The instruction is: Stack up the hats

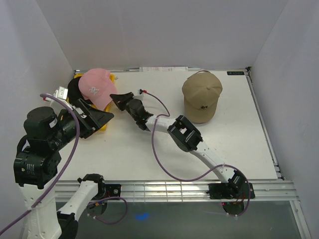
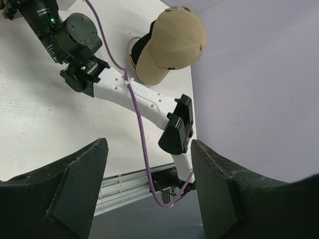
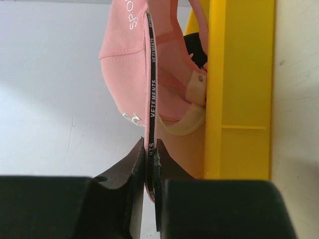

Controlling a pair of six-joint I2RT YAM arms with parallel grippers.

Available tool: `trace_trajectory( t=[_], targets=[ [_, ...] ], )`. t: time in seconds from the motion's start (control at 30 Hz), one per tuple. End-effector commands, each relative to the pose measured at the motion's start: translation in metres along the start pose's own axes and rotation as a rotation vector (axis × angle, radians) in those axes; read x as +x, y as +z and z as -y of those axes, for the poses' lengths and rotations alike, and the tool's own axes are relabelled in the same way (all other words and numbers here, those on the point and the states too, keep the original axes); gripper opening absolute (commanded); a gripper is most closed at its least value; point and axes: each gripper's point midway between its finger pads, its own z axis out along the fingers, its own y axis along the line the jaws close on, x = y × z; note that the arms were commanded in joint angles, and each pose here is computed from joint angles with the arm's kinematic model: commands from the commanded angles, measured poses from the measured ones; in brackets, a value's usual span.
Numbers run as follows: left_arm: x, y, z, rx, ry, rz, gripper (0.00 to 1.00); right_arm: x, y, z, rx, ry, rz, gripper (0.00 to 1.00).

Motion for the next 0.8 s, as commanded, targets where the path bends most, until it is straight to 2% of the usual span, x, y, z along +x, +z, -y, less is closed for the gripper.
trace_trajectory(
  t=[0.0,0.4,0.77],
  targets=[
    [-0.007,-0.003,0.006,0.015,0.01,0.034,0.77,-0.001,0.0,-0.079,-0.186,0.054,-0.023,0.08],
    [-0.02,-0.011,0.019,0.044,0.02,0.082,0.8,0.006,-0.02,-0.154,-0.333,0.064,-0.069,0.08],
    [-0.046,-0.025,0.055,0.134,0.035,0.159,0.82,0.007,-0.045,-0.218,-0.421,0.072,-0.069,0.08]
  ],
)
